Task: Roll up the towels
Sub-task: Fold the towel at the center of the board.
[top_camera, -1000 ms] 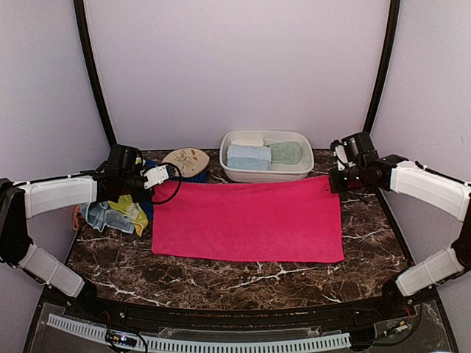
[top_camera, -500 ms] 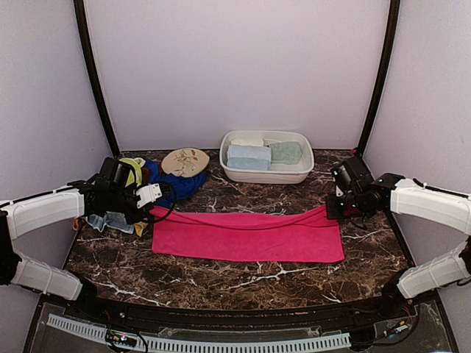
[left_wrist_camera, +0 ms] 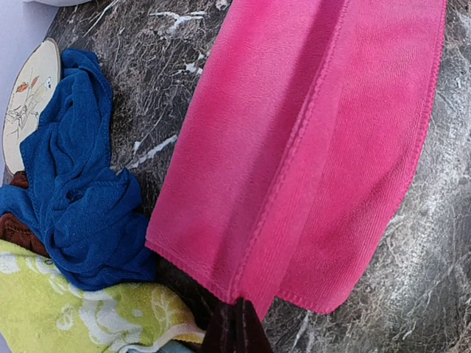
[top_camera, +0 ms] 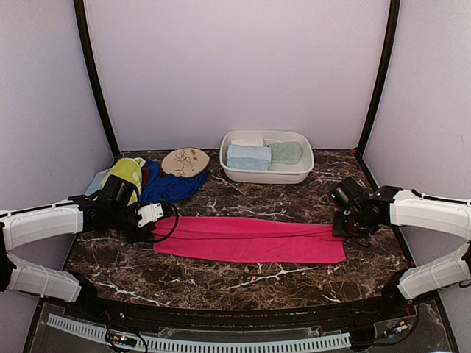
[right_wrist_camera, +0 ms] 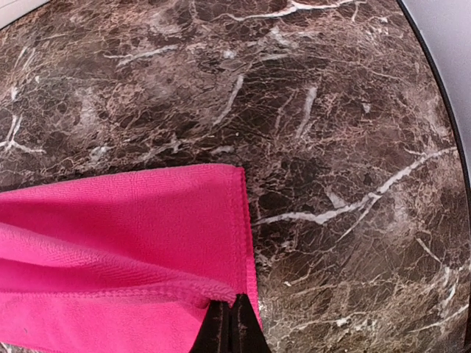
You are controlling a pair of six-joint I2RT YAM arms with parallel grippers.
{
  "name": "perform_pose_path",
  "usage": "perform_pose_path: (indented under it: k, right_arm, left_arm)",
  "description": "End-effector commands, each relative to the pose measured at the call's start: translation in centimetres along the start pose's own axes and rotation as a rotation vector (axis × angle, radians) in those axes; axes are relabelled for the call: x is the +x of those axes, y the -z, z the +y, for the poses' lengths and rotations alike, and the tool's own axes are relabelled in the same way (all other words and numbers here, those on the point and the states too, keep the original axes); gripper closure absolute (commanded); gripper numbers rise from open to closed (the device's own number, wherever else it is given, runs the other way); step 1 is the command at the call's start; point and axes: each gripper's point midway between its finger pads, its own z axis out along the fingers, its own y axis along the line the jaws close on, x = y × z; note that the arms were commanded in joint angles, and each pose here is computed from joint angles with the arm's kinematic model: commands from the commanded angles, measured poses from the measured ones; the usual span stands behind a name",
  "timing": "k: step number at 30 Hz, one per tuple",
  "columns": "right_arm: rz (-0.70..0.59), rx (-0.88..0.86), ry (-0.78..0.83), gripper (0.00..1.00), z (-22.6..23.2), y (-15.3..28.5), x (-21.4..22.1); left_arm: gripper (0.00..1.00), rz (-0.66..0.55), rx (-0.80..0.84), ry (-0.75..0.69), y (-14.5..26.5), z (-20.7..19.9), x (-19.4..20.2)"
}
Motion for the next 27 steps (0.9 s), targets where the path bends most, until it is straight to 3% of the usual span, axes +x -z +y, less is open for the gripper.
perform_pose_path:
  k: [1, 13, 24, 27]
  right_arm:
    - [-0.020, 0.058, -0.064, 1.00, -1.5, 0.2, 0.4]
    - [0.023, -0.014, -0.076, 1.00, -0.6, -0.3, 3.4]
    - [0.061, -0.032, -0.098, 1.00, -1.2, -0.1, 6.2]
    - [0.067, -0.072, -0.116, 0.82, -1.0, 0.3, 6.5]
  left_arm:
    - [1.00, 0.018, -0.009, 0.007, 0.3, -0.5, 0.9]
    - [1.00, 0.013, 0.097, 0.018, -0.3, -3.9, 1.5]
    - [1.00, 0.090, 0.146, -0.026, -0.8, -5.5, 3.4]
    - [0.99, 0.105, 0.135, -0.037, -0.8, -5.4, 3.8]
